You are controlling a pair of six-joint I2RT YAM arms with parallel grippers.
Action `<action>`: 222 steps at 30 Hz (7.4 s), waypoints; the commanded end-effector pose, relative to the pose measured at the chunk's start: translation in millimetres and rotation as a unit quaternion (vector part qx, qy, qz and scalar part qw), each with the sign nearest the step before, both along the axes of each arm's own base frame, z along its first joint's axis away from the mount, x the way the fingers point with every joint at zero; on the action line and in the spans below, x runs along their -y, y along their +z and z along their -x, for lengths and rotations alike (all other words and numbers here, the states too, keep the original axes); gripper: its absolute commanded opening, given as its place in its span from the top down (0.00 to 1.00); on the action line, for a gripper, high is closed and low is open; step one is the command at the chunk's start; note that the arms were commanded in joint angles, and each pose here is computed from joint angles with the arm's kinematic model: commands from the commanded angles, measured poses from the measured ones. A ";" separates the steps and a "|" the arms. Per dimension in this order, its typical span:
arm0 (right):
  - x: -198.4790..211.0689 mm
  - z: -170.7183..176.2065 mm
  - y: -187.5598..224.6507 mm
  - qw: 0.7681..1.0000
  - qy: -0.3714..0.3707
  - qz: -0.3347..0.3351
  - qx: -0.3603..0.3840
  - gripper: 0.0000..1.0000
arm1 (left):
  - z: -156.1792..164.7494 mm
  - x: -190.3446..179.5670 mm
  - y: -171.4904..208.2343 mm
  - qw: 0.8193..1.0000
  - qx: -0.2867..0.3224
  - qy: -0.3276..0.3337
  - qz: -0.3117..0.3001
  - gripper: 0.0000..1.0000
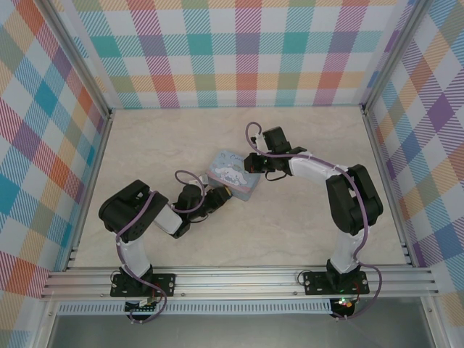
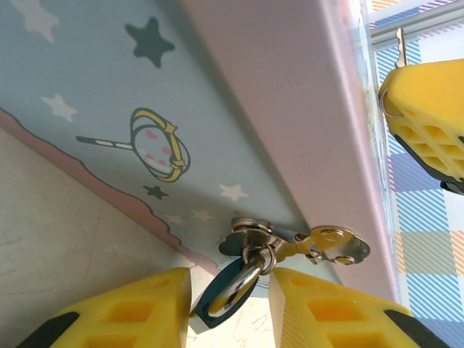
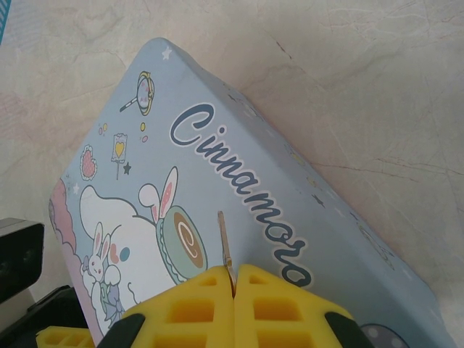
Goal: Unlock a padlock with a key
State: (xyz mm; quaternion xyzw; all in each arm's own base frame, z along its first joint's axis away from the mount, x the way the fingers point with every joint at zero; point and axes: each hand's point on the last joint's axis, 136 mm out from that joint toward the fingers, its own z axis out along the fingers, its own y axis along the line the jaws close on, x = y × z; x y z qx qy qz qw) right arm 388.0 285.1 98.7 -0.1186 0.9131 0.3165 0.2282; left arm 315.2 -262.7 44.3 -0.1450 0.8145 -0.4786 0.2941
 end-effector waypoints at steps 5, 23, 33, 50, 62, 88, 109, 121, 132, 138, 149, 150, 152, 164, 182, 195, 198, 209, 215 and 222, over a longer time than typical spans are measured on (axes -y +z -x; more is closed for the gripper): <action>0.4 3.6 -6.4 1.000 0.005 -0.005 -0.007 0.95 | 9.0 -0.3 -16.8 0.999 -0.022 0.019 -0.021 0.65; -0.8 4.4 -5.9 1.000 0.006 -0.010 -0.005 0.95 | 14.8 5.4 -4.3 0.999 -0.018 0.032 -0.003 0.69; -1.4 4.1 -4.4 1.000 0.008 -0.010 -0.004 0.94 | 8.6 6.6 -7.1 0.998 -0.028 0.049 0.013 0.70; -2.4 3.6 -2.5 1.000 0.009 -0.013 -0.003 0.94 | 0.0 8.0 -16.9 0.997 -0.044 0.069 0.013 0.72; -0.9 3.6 2.0 1.000 0.007 -0.019 -0.001 0.94 | 1.1 6.2 -18.5 0.997 -0.042 0.070 0.000 0.83; 20.7 107.3 11.0 0.985 0.093 -0.130 -0.064 0.96 | 4.4 32.3 68.8 0.999 0.022 -0.027 0.020 1.00; 32.1 109.4 14.8 0.979 0.134 -0.144 -0.054 0.96 | -7.9 44.9 91.7 0.994 0.032 -0.074 0.067 1.00; 18.8 123.4 15.6 0.965 0.102 -0.210 -0.120 0.96 | -15.3 55.5 102.3 0.992 0.037 -0.085 0.089 1.00; 13.8 102.4 13.4 0.968 0.084 -0.201 -0.122 0.96 | -13.6 57.5 104.3 0.990 0.042 -0.094 0.094 1.00; 11.5 98.4 15.3 0.968 0.086 -0.204 -0.120 0.96 | -11.6 60.2 106.7 0.988 0.048 -0.103 0.101 1.00; 7.8 100.5 19.1 0.963 0.098 -0.220 -0.121 0.96 | -12.4 60.7 107.3 0.988 0.049 -0.102 0.105 1.00; 7.6 100.5 20.2 0.963 0.100 -0.221 -0.119 0.96 | -12.2 60.9 107.2 0.988 0.048 -0.102 0.106 1.00; 6.4 102.1 22.0 0.962 0.106 -0.222 -0.118 0.96 | -11.9 60.7 107.2 0.988 0.048 -0.102 0.106 1.00; 3.3 100.2 17.9 0.963 0.105 -0.219 -0.119 0.96 | -9.4 62.2 114.5 0.985 0.053 -0.108 0.121 1.00; -4.7 94.1 44.1 0.955 0.143 -0.245 -0.084 0.95 | 7.3 76.8 137.1 0.970 0.066 -0.180 0.152 1.00; 7.3 84.0 47.5 0.957 0.142 -0.246 -0.058 0.95 | 14.7 80.6 149.3 0.960 0.077 -0.216 0.160 1.00; 9.0 80.0 47.8 0.958 0.138 -0.246 -0.057 0.95 | 13.0 79.0 149.0 0.962 0.078 -0.209 0.160 1.00; 19.0 76.5 39.6 0.960 0.115 -0.247 -0.064 0.92 | 5.7 76.3 149.7 0.965 0.081 -0.186 0.167 1.00; 22.0 74.0 40.6 0.960 0.109 -0.250 -0.062 0.91 | 4.1 75.9 148.0 0.966 0.079 -0.181 0.168 1.00; 26.6 75.7 39.5 0.960 0.105 -0.250 -0.064 0.91 | 0.4 74.9 147.1 0.968 0.080 -0.171 0.166 1.00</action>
